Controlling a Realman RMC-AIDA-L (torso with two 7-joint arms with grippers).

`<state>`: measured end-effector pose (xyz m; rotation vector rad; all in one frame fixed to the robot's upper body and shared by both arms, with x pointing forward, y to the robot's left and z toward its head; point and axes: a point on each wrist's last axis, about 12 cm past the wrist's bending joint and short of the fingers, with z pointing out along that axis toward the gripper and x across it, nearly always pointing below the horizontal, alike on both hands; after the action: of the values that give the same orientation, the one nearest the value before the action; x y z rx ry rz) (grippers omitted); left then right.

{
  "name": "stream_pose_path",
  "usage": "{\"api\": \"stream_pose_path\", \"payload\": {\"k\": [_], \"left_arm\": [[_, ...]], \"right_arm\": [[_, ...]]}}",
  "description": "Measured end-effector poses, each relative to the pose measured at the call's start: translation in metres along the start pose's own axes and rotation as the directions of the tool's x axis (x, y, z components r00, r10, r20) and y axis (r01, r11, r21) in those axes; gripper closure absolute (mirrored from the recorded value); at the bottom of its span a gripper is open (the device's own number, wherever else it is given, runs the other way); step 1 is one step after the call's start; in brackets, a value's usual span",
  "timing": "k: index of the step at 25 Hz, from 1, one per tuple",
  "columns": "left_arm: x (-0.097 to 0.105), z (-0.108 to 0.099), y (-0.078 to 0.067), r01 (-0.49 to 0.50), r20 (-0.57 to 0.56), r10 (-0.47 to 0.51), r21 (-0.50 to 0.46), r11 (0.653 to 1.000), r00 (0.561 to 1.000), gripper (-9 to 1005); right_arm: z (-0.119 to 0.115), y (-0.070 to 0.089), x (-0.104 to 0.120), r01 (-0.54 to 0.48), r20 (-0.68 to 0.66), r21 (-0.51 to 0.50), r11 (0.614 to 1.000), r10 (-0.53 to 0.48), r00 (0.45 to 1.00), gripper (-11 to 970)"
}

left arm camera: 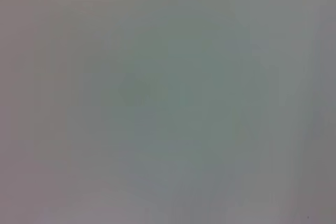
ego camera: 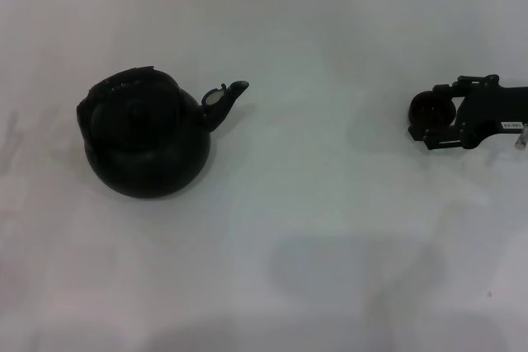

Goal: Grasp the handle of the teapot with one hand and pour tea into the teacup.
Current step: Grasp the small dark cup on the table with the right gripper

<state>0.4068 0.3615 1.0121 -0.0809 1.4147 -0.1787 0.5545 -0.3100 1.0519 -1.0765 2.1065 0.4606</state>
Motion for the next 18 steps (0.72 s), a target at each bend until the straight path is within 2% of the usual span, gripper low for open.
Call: {"api": "stream_pose_path", "payload": {"k": [18], "left_arm": [[-0.0011,0.0029,-0.0001,-0.002,0.009,0.002,0.004,1.0,1.0,152]], "right_arm": [[0.0041,-0.0017,0.0026,0.004,-0.022,0.032,0.999,-0.003,1.0,101]]}}
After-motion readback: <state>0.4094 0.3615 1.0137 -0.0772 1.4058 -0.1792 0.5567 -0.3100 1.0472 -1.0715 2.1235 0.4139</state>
